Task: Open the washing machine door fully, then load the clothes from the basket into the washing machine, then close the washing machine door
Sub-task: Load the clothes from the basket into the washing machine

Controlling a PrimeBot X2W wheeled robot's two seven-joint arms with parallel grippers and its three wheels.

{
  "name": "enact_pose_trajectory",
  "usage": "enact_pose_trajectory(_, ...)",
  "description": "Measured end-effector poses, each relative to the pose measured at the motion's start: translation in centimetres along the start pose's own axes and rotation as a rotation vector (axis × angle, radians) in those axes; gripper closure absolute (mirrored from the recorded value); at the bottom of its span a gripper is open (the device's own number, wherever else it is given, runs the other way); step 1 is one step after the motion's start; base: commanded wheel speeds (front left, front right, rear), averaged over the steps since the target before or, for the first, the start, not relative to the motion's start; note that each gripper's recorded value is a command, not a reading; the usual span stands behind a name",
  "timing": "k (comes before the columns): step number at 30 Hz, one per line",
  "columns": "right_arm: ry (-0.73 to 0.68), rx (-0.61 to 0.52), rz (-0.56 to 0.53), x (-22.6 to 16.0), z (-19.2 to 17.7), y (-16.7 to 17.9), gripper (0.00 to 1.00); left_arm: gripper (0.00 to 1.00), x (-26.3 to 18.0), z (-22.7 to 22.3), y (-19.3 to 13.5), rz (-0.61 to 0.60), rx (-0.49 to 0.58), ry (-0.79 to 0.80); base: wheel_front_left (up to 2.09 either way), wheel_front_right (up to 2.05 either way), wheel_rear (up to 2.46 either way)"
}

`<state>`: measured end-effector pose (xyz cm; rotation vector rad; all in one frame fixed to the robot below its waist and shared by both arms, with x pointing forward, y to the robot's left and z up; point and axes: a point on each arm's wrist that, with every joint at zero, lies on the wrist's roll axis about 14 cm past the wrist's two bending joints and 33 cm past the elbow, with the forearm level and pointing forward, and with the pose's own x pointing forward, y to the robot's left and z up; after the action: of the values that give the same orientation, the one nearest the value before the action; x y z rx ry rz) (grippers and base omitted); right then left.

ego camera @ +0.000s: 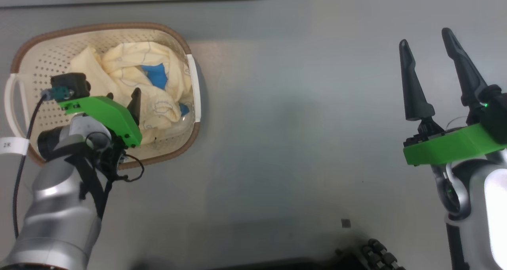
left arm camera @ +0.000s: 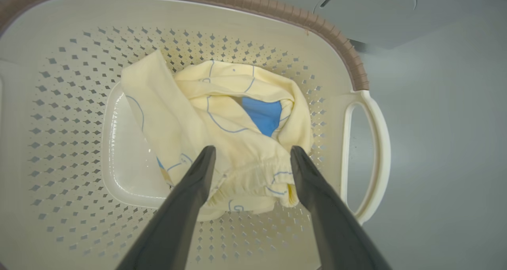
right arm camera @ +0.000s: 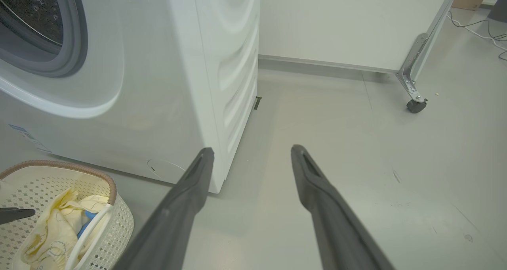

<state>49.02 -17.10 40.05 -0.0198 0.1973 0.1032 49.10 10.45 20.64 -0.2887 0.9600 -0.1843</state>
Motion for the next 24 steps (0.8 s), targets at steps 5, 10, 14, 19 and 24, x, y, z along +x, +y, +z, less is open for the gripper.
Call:
enact_pose_trajectory(5, 0.046, -0.015, 0.001, 1.4, -2.9, -0.2, 0.00, 0.00, 3.4, -3.1, 2.9, 0.040, -0.076, 0.123, 0.00, 0.00, 0.00)
enact_pose_trajectory(10, 0.098, -0.020, -0.002, 1.8, -5.5, -0.6, 0.00, 0.00, 5.7, -5.3, 4.5, 0.065, -0.108, 0.192, 0.00, 0.00, 0.00)
enact_pose_trajectory(14, 0.140, -0.026, -0.014, 1.7, -7.4, -1.1, 0.00, 0.00, 7.6, -6.5, 4.2, 0.050, -0.140, 0.224, 0.00, 0.00, 0.00)
enact_pose_trajectory(19, 0.184, -0.025, -0.026, 1.5, -9.4, -1.6, 0.00, 0.00, 9.5, -8.1, 4.4, 0.047, -0.189, 0.269, 0.00, 0.00, 0.00)
enact_pose_trajectory(24, 0.211, -0.020, -0.030, 1.2, -10.7, -1.8, 0.00, 0.25, 10.7, -9.5, 4.9, 0.060, -0.216, 0.311, 0.00, 0.00, 0.00)
